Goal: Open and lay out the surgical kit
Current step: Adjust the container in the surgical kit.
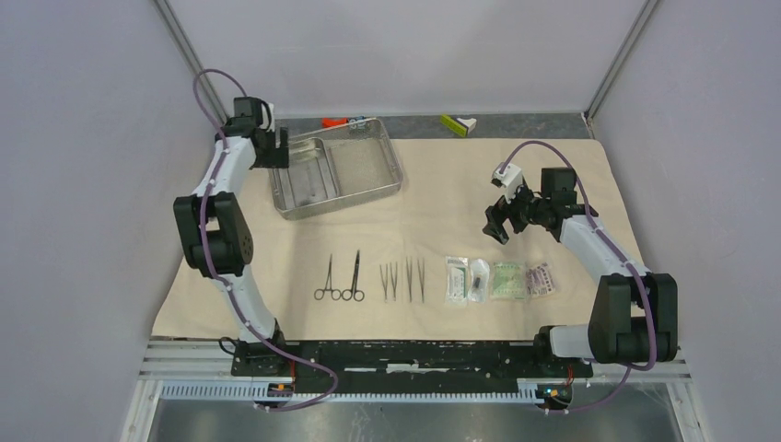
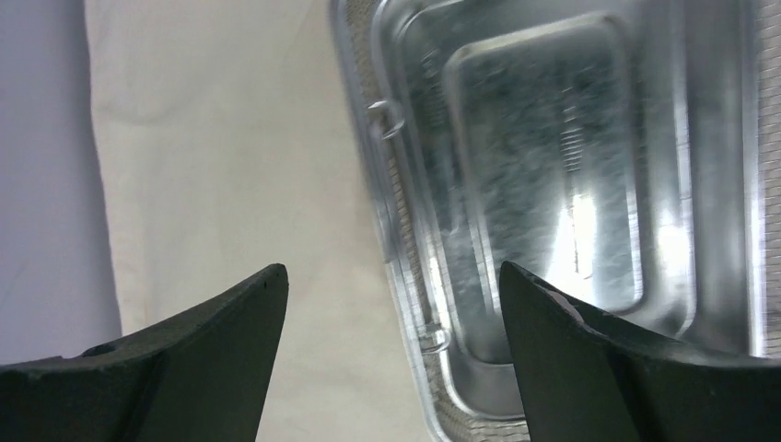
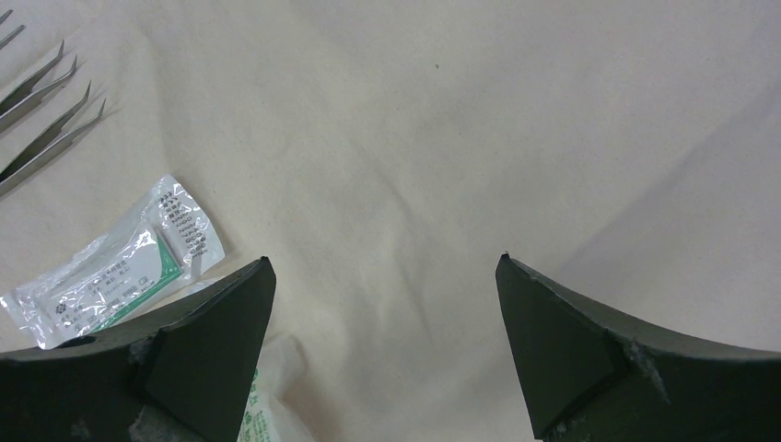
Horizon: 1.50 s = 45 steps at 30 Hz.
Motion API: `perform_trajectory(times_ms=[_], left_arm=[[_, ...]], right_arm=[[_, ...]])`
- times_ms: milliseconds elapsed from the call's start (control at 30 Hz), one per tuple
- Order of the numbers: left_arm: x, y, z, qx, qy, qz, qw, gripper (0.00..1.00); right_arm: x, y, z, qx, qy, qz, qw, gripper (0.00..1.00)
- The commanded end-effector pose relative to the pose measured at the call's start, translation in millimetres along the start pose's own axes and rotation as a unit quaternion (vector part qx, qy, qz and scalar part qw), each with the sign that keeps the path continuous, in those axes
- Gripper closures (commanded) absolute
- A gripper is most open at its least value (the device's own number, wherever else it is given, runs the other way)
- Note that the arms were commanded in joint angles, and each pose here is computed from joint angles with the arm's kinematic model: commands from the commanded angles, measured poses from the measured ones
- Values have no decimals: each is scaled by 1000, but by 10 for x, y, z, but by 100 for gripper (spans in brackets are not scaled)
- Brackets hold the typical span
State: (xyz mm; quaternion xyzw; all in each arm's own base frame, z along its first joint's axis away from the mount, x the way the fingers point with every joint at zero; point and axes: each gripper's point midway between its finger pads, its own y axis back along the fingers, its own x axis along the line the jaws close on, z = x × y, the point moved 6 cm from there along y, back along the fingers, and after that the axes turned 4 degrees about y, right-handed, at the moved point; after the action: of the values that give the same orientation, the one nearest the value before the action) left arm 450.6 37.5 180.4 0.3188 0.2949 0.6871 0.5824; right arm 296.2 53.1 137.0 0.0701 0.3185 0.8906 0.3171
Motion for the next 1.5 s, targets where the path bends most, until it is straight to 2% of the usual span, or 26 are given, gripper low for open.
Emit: perform_trajectory(times_ms=[0,200,367,567,733,833,933,1233,1300,1467], left_arm=[[330,113,-217,39,1,-9,999,11],[214,-66,-351,82,28,-78,993,17],[162,-246,-376,101,42,-100,989,23],[165,-416,-371,114,36,-103,987,46],[192,-538,-326,110,0,-108,988,63],[224,-590,-296,105,-37,-112,988,70],[266,-652,-261,108,-72,-110,985,74],[392,-880,59,90,-105,-74,988,74],[392,-896,98,94,-103,-73,988,67],[381,-752,121,80,-82,-71,991,40]], right_arm=[[-84,67,151,-19,23,-16,999,2],[-82,49,124,-14,19,-13,1000,2],[-90,51,111,-11,21,-18,1000,2],[-106,23,76,-3,15,-19,1000,2],[-128,10,50,6,6,-23,1000,2],[-158,10,31,21,13,-23,999,2],[-214,10,34,34,17,-26,999,2],[-302,-95,25,43,6,-15,999,2],[-294,-104,26,42,5,-9,999,2],[-258,-91,44,31,10,-3,999,2]])
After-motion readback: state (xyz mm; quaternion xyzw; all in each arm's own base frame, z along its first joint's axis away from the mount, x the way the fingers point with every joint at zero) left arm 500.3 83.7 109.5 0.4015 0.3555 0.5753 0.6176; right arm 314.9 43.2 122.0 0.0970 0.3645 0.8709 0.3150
